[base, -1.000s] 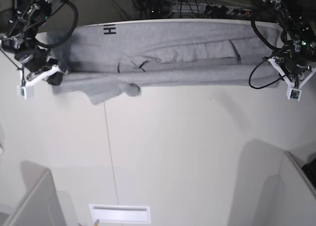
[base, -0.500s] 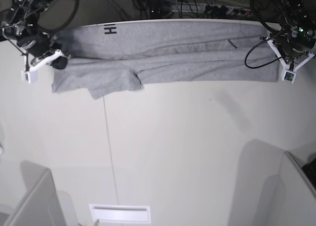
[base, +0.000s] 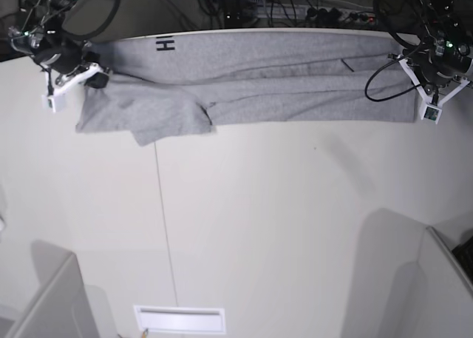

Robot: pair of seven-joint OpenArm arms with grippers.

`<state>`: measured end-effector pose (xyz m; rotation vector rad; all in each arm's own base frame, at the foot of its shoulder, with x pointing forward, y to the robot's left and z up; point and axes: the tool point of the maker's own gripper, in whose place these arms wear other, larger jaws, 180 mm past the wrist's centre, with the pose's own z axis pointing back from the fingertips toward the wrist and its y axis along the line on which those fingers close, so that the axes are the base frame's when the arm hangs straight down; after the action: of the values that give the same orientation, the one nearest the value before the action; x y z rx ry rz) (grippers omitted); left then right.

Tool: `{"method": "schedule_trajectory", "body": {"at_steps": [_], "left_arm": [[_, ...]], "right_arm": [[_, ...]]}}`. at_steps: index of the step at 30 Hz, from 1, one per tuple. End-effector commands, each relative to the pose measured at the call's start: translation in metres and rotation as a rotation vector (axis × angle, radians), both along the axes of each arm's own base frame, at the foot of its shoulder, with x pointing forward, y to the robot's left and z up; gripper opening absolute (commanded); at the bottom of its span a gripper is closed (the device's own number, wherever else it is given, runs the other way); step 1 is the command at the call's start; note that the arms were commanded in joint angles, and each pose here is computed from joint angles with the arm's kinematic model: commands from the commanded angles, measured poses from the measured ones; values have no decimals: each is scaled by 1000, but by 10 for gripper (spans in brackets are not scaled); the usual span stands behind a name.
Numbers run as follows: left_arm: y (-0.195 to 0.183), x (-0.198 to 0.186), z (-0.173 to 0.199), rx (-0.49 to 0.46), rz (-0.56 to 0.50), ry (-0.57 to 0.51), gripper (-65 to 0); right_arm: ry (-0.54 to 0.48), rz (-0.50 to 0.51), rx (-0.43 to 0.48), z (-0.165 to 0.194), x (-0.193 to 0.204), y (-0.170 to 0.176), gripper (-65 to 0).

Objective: Fold the T-shirt properly
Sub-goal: 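Drag the held shirt edge with both grippers toward the collar side, then release the shirt and reposition the right gripper along the shirt edge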

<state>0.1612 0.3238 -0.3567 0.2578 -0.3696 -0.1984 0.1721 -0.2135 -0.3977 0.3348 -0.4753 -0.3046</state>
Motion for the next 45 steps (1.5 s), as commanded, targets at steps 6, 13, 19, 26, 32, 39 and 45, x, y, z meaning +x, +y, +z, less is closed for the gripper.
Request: {"method": "schedule_trajectory", "body": {"at_steps": [6,13,19,26,32,39,45], "left_arm": [[6,0,3,21,0,1,-650],[3,0,-1,15,-14,14,-650],[-3,-8,-16,77,-64,105,-650],[6,-10,-12,115,-53,111,-347],[28,-15,3,105,45,51,-214],[40,-17,17,17,127,-51,-216],[42,-19,17,21,130,-47,-216]], "right_arm": [[13,-25,21,-9,0,-6,-650],[15,-35,18,-9,-1,-9,-650],[20,-35,16,-9,-3,-9,-650],[-71,-21,-31,17,6,-9,-411],[-148,8,-59,38,29,-6,-407],[-124,61,-19,47,54,4,-362],[-37,83,53,23,57,13,-281]]}}
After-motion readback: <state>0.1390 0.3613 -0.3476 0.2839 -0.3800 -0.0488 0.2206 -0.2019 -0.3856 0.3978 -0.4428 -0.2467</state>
